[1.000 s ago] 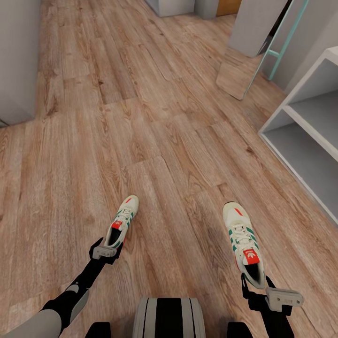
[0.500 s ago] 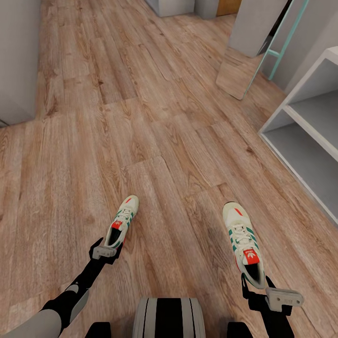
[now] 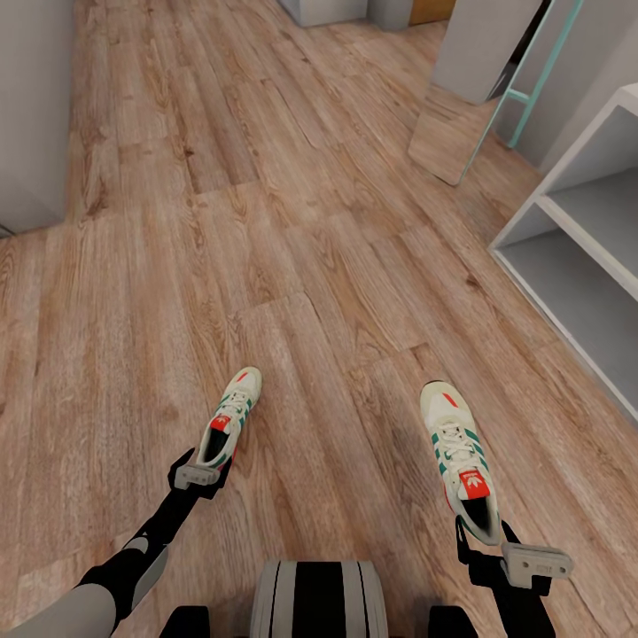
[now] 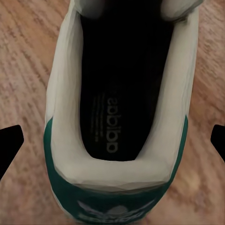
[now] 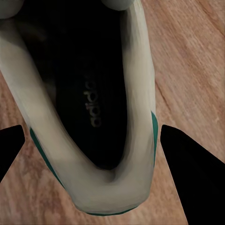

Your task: Pick up the two gym shoes and the two sandals from the corridor floor and place them onto the hallstand (shoe rack) in the corridor, making sure they are on the rack and not on the floor. Arrange them so the two gym shoes are next to each other and the two sandals are next to each other.

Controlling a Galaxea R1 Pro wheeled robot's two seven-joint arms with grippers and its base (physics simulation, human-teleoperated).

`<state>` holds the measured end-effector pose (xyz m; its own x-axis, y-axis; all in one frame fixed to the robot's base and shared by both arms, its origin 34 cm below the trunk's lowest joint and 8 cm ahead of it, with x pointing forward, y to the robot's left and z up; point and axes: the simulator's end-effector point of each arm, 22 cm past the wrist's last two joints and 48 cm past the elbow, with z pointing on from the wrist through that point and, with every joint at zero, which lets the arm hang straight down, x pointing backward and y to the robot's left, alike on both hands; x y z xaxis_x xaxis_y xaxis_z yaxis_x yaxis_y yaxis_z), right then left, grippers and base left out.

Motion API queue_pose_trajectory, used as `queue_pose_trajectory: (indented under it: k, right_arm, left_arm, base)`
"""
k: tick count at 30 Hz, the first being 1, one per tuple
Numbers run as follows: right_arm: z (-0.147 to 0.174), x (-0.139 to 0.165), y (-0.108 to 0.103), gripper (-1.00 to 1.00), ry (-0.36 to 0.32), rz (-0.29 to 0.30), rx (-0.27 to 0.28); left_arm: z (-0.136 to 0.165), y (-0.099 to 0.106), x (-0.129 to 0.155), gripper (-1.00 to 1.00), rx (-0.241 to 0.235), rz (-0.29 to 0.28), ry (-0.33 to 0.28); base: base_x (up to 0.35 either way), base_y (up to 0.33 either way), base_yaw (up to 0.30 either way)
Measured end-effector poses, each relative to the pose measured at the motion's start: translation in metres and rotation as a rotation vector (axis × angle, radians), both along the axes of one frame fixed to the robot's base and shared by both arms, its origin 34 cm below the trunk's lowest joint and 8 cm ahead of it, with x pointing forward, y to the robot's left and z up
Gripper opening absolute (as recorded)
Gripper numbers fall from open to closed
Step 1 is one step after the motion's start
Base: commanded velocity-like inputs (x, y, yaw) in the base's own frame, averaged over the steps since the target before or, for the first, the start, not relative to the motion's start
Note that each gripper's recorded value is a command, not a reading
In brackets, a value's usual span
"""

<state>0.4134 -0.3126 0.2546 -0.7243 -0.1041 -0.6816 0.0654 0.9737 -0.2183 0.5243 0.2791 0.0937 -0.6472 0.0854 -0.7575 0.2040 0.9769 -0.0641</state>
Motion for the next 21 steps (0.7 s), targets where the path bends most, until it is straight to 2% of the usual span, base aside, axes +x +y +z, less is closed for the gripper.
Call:
queue_pose_trajectory:
  k: [17, 18, 21]
  right_arm:
    - [-0.0008, -0.0006, 0.0001, -1.0, 0.002, 0.0, 0.0]
    - [-0.0008, -0.0006, 0.0001, -1.0, 0.002, 0.0, 0.0]
    - [-0.0008, -0.0005, 0.0004, -1.0, 0.002, 0.001, 0.001]
  left_arm:
    - [-0.001, 0.001, -0.001, 1.0, 0.001, 0.0, 0.002]
    - [-0.001, 0.001, -0.001, -1.0, 0.001, 0.0, 0.002]
    - [-0.001, 0.0008, -0.0012, -1.0, 0.001, -0.001, 0.003]
  base:
    - [0.0, 0.0, 0.0]
    - [0.0, 0.0, 0.0]
    - [0.0, 0.0, 0.0]
